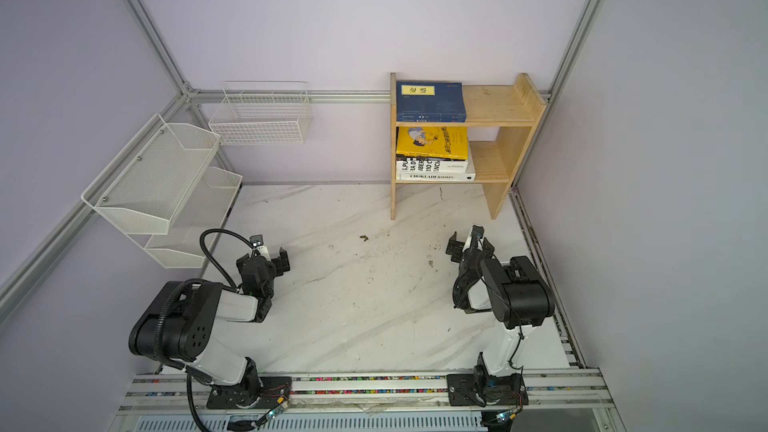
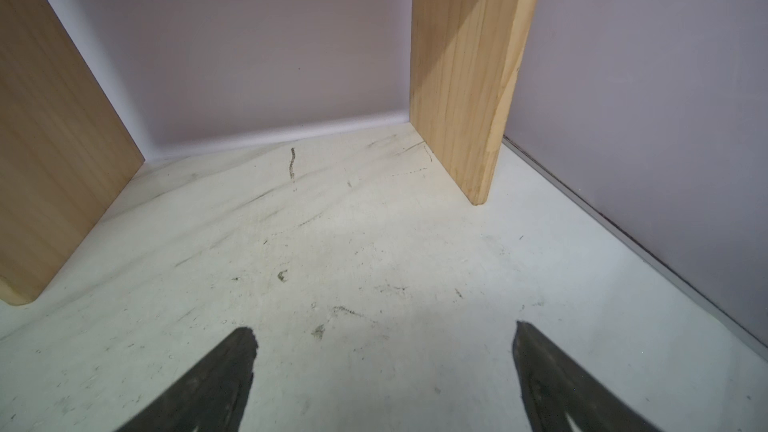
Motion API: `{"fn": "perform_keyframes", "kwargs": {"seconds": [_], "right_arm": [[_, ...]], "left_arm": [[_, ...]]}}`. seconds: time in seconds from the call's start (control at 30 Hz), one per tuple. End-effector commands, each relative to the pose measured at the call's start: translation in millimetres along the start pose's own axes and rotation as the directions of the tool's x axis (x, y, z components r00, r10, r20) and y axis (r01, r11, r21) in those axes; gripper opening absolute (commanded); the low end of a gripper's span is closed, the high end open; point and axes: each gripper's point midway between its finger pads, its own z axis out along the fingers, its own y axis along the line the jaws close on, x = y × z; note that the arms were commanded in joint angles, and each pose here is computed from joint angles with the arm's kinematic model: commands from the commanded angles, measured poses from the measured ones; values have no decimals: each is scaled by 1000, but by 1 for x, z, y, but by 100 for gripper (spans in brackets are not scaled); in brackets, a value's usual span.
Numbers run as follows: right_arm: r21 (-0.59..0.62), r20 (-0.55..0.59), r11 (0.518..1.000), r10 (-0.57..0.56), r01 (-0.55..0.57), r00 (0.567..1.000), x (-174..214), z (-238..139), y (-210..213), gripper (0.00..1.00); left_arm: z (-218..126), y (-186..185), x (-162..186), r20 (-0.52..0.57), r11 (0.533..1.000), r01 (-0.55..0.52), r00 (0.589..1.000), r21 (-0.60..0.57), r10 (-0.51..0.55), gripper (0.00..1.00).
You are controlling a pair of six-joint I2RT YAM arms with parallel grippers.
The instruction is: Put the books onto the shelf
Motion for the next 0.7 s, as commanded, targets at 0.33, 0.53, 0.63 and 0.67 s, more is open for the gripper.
{"fn": "perform_keyframes", "kwargs": {"seconds": [0.33,0.53,0.63,0.67], "right_arm": [[17,105,1000,17,-19,994,-35,6,-2,97],[16,104,1000,16,-18,994,-35,7,-2,97],[15,102,1000,16,-18,995,-35,7,-2,97],[15,104,1000,17,-19,994,-35,7,-1,97]], "left_arm": [[3,0,-33,98,999,36,995,0,-36,100],[3,0,-33,100,999,37,994,2,-37,100],[3,0,-32,98,999,36,995,3,-36,100],[3,0,-33,99,999,37,994,1,-37,100]]}}
